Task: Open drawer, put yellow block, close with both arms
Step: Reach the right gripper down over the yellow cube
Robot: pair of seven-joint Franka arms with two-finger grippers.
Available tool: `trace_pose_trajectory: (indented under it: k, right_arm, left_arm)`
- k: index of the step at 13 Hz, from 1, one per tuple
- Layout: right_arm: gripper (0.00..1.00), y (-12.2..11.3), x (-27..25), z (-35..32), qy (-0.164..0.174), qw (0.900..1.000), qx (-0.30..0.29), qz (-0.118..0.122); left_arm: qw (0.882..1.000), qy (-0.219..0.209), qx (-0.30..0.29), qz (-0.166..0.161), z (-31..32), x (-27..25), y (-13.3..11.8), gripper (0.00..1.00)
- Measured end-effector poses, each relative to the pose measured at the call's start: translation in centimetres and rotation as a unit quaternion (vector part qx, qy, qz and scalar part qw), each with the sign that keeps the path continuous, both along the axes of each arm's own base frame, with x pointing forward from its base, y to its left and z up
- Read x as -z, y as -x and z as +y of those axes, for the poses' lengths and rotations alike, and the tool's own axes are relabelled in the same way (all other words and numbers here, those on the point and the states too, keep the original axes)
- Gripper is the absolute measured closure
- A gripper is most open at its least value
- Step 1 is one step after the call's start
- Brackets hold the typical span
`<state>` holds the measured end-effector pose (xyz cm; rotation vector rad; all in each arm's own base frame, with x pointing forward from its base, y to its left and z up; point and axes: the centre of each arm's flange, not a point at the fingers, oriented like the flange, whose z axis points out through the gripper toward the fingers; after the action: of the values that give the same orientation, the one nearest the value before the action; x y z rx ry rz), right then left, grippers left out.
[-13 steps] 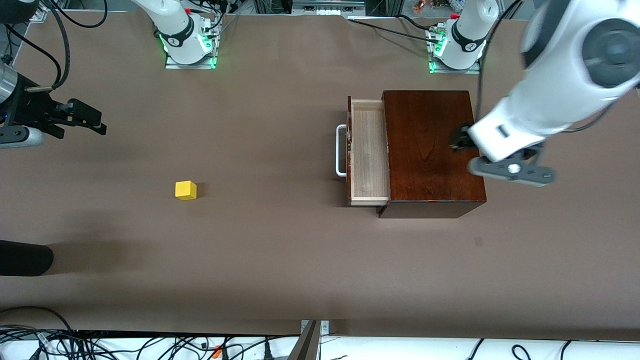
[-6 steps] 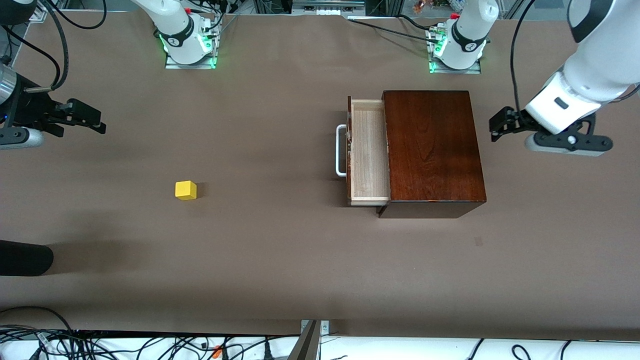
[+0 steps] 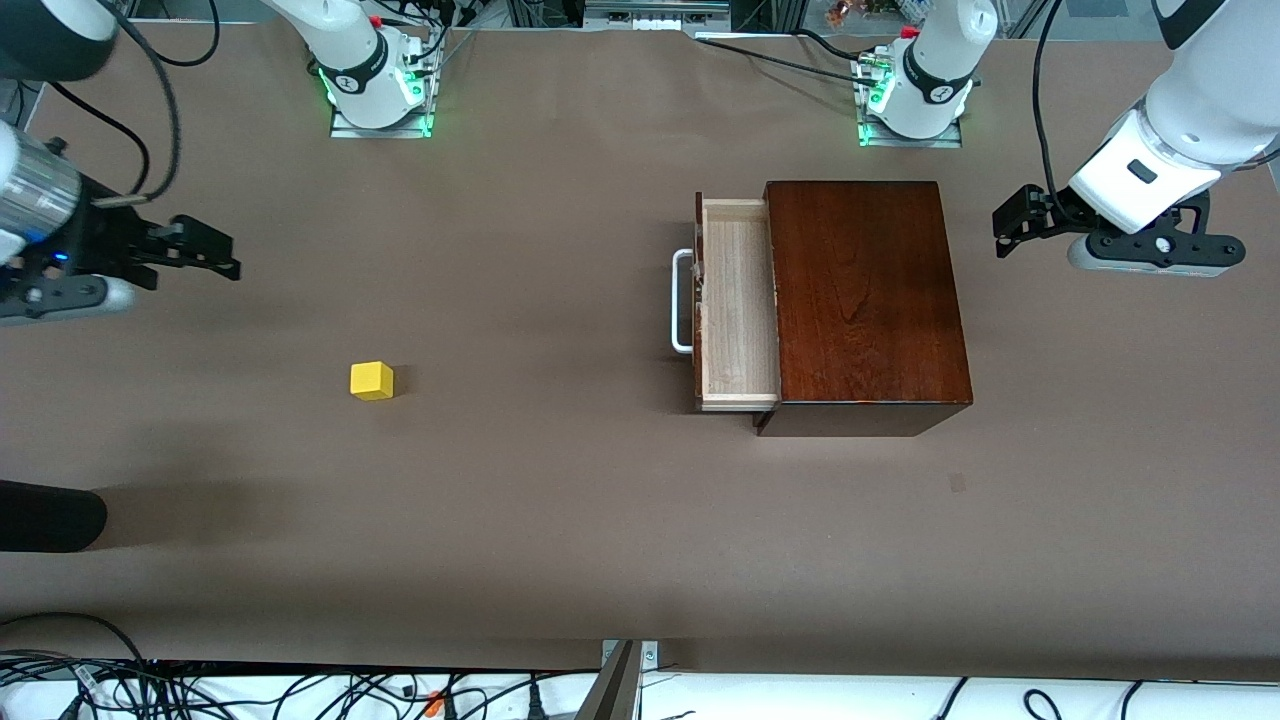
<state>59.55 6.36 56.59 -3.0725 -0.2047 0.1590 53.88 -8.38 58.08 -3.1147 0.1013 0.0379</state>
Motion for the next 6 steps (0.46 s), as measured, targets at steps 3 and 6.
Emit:
trace_pose_trajectory:
  k: [3,6]
  right_arm:
    - [0.0,-2.3,7.7,1.9,0.01,0.999,-0.01,0.034]
    - [0.0,-3.2,16.9,1.9,0.015,1.0,-0.004,0.018]
  left_arm:
    - [1.0,0.0,-0.004,0.002,0.5,0.1,0.0,0.0]
    - [1.0,0.0,-0.012,0.003,1.4,0.1,-0.1,0.0]
